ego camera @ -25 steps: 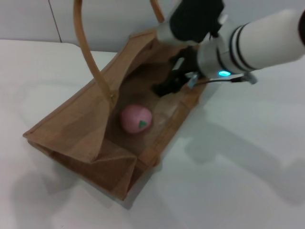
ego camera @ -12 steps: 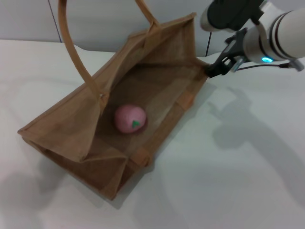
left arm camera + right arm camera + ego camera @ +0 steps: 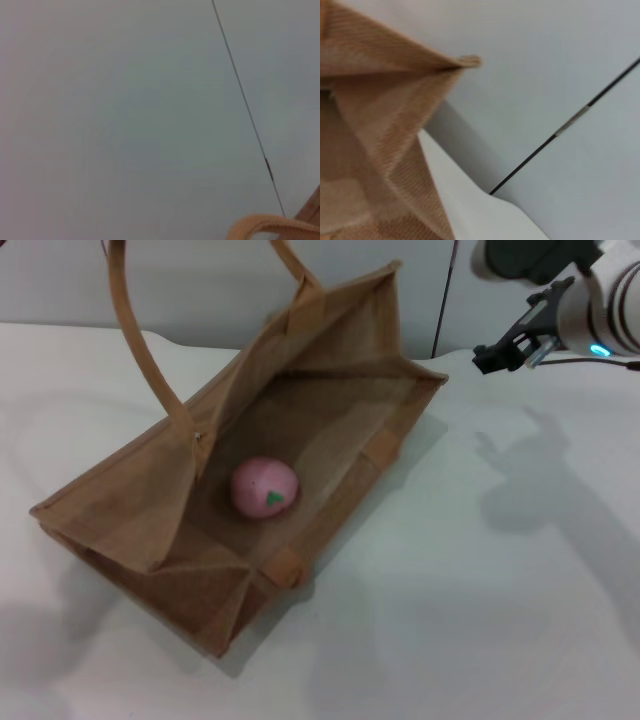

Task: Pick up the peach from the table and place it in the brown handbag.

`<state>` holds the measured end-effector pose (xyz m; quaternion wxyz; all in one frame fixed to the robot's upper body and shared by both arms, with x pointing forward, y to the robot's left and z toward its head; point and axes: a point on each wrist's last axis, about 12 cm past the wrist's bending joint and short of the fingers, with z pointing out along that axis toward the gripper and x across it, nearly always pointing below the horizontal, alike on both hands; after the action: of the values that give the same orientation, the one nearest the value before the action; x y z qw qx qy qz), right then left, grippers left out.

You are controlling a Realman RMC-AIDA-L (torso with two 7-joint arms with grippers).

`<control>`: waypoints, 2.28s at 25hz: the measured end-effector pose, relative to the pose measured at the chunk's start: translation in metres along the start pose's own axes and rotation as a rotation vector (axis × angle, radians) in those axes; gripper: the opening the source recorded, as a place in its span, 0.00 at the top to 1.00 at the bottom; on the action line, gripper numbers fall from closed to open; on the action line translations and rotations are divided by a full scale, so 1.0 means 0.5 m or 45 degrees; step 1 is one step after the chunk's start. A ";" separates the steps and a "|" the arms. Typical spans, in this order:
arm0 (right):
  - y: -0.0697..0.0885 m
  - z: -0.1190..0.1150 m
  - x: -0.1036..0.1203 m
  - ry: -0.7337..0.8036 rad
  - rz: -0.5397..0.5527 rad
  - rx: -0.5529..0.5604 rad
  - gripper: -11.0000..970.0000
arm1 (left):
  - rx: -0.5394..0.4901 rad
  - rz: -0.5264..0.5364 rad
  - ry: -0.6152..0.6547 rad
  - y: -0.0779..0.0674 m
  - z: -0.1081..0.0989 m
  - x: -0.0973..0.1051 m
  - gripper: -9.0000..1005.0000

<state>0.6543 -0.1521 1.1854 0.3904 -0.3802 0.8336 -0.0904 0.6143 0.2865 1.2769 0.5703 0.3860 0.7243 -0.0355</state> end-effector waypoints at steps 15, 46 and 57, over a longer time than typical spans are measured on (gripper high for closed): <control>-0.017 0.002 0.005 -0.048 0.078 0.021 0.09 | 0.200 -0.150 -0.099 -0.031 0.053 0.018 0.52; -0.023 0.008 0.006 -0.184 0.188 0.059 0.09 | 0.172 -0.386 -0.395 -0.011 0.028 0.091 0.12; -0.051 -0.011 0.043 -0.566 0.362 0.190 0.09 | -0.291 -0.619 -0.394 0.022 -0.016 0.238 0.12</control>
<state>0.6561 -0.1856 1.1882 0.5995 -0.2402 0.7634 -0.0100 0.6085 0.3600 1.1824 0.6883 0.1247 0.6992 -0.1477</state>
